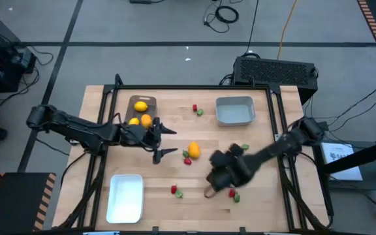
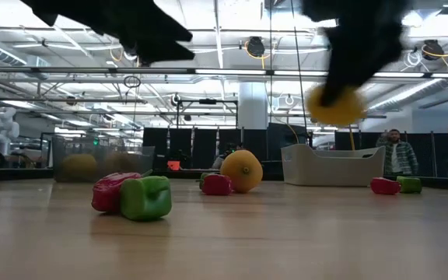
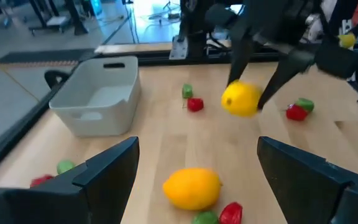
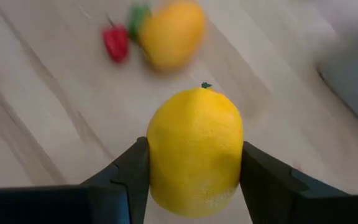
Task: Sort produce into baskets
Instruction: Put the lemon into the black bin
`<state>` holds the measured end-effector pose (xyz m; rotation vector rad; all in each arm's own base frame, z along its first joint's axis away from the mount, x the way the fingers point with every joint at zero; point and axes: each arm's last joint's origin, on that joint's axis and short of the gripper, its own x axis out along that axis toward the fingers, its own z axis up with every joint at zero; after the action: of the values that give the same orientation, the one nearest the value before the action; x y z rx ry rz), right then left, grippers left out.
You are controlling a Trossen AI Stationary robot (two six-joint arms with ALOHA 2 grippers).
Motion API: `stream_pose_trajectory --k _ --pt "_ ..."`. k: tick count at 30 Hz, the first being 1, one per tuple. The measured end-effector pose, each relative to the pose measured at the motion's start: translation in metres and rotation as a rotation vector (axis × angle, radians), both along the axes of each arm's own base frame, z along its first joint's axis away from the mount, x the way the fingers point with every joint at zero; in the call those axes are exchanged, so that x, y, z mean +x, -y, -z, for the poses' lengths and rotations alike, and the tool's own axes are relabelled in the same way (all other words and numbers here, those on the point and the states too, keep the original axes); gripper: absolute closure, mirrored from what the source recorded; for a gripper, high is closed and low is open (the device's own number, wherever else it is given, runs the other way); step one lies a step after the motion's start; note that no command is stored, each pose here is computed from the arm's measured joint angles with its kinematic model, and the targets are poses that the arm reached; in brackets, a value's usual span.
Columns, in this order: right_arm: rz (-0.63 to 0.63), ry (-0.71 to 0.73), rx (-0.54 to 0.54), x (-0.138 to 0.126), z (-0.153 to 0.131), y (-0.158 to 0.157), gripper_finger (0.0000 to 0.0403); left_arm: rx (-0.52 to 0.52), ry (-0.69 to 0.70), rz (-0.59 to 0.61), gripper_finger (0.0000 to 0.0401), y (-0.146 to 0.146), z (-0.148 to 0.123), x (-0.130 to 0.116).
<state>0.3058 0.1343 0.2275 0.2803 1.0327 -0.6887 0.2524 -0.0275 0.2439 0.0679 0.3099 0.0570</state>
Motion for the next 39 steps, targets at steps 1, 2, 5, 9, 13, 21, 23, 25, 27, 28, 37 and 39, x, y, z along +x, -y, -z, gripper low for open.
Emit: stream_pose_trajectory --k 1,2,5,9,13,21,23,25,27,28,37,39 --pt "-0.029 0.019 -0.001 0.008 -0.001 0.007 0.0214 0.014 0.003 0.004 0.0067 -0.001 -0.002 -0.001" --pt "-0.057 0.041 -0.004 0.016 -0.002 0.015 0.0214 0.023 0.004 0.005 0.0067 -0.001 -0.003 -0.003" --pt "-0.145 0.118 0.026 0.04 -0.006 0.039 0.0214 0.056 0.012 -0.004 0.0067 -0.007 -0.008 -0.007" --pt "-0.26 0.27 0.062 0.068 -0.017 0.072 0.0213 0.082 -0.022 -0.062 0.0067 -0.024 -0.012 -0.016" --pt "-0.327 0.449 -0.022 0.088 -0.032 0.103 0.0213 0.095 -0.106 -0.159 0.0067 -0.046 -0.011 -0.029" --pt "-0.343 0.703 -0.117 0.116 -0.037 0.163 0.0213 0.125 -0.181 -0.471 0.0067 -0.098 -0.016 -0.059" --pt "-0.329 0.746 -0.12 0.125 -0.027 0.179 0.0213 0.137 -0.175 -0.574 0.0067 -0.109 -0.019 -0.067" --pt "-0.319 0.798 -0.129 0.134 -0.013 0.193 0.0213 0.138 -0.166 -0.634 0.0067 -0.118 -0.021 -0.073" --pt "-0.313 0.87 -0.143 0.145 0.001 0.206 0.0213 0.135 -0.176 -0.668 0.0067 -0.125 -0.021 -0.078" --pt "-0.31 0.9 -0.144 0.15 0.006 0.212 0.0213 0.13 -0.176 -0.676 0.0067 -0.129 -0.021 -0.08" --pt "-0.284 0.95 -0.151 0.214 0.041 0.254 0.0213 0.06 -0.212 -0.679 0.0067 -0.144 -0.016 -0.092" --pt "-0.283 0.936 -0.159 0.224 0.042 0.26 0.0213 0.044 -0.252 -0.664 0.0067 -0.143 -0.013 -0.094"
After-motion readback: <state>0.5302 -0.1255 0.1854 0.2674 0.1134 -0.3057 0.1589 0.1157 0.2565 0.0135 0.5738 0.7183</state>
